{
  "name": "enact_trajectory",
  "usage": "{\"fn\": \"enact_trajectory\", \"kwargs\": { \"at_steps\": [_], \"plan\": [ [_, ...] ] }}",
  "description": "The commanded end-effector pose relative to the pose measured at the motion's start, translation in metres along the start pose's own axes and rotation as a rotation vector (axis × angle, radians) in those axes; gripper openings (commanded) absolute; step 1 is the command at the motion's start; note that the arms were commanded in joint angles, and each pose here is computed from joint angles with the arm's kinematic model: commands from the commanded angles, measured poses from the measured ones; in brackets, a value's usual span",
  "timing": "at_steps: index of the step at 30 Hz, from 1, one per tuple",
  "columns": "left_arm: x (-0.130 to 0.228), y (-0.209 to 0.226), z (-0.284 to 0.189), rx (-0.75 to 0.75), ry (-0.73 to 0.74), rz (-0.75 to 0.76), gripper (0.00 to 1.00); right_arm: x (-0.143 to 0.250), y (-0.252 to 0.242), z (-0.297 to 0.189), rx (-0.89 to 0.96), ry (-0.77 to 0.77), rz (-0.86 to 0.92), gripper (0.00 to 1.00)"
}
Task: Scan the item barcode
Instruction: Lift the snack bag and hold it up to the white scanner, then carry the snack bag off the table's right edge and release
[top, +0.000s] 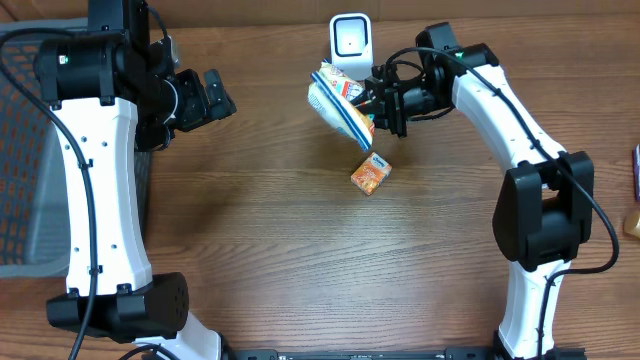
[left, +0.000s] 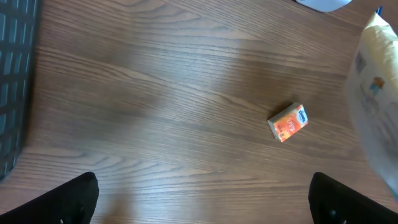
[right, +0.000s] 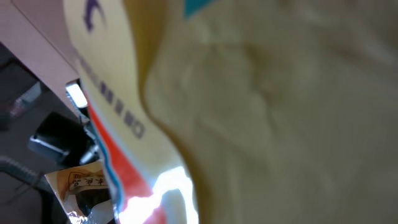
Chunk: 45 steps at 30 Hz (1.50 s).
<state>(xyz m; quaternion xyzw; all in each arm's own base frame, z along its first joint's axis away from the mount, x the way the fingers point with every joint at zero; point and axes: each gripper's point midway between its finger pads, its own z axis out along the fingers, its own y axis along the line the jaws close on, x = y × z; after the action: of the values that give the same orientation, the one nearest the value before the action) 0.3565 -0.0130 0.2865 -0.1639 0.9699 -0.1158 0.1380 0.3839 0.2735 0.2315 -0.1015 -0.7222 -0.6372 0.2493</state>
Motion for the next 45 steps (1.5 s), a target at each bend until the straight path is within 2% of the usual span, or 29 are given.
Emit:
{"fn": "enact_trajectory", "kwargs": {
  "at_steps": [1,6,10,19,21,23,25,27,30,39,45],
  "plan": [
    [-0.001,-0.002,0.005,0.0,0.01,0.02,1.0,0.026,0.033,-0.006,-0.067,0.049,-0.045,0.04],
    [-0.001,-0.002,0.005,0.001,0.01,0.02,1.0,0.025,0.034,-0.006,-0.067,0.048,-0.062,0.04],
    [-0.001,-0.002,0.005,0.0,0.01,0.02,1.0,0.022,0.037,-0.006,-0.071,0.044,-0.21,0.04],
    [-0.002,-0.003,0.005,0.002,0.003,0.021,1.0,0.015,0.041,-0.019,-0.082,0.014,-0.275,0.04],
    [-0.002,-0.003,0.005,0.002,0.003,0.021,1.0,0.007,0.045,-0.025,-0.074,-0.014,-0.36,0.04],
    [-0.002,-0.003,0.005,0.002,0.003,0.021,1.0,-0.012,0.039,-0.026,0.002,-0.105,-0.394,0.04],
    [-0.002,-0.003,0.005,0.002,0.003,0.021,1.0,-0.062,0.012,-0.041,0.202,-0.378,-0.262,0.04],
    [-0.002,-0.003,0.005,0.002,0.003,0.021,1.0,-0.092,-0.005,-0.059,0.331,-0.578,-0.208,0.04],
    [-0.002,-0.003,0.005,0.002,0.003,0.021,1.0,-0.127,-0.006,-0.084,0.448,-0.818,-0.247,0.04],
    [-0.002,-0.003,0.005,0.002,0.003,0.021,1.0,-0.159,0.064,-0.056,0.341,-1.075,-0.488,0.04],
    [-0.002,-0.003,0.005,0.002,0.003,0.021,1.0,-0.18,0.046,-0.026,0.381,-1.12,-0.492,0.04]
  ]
}}
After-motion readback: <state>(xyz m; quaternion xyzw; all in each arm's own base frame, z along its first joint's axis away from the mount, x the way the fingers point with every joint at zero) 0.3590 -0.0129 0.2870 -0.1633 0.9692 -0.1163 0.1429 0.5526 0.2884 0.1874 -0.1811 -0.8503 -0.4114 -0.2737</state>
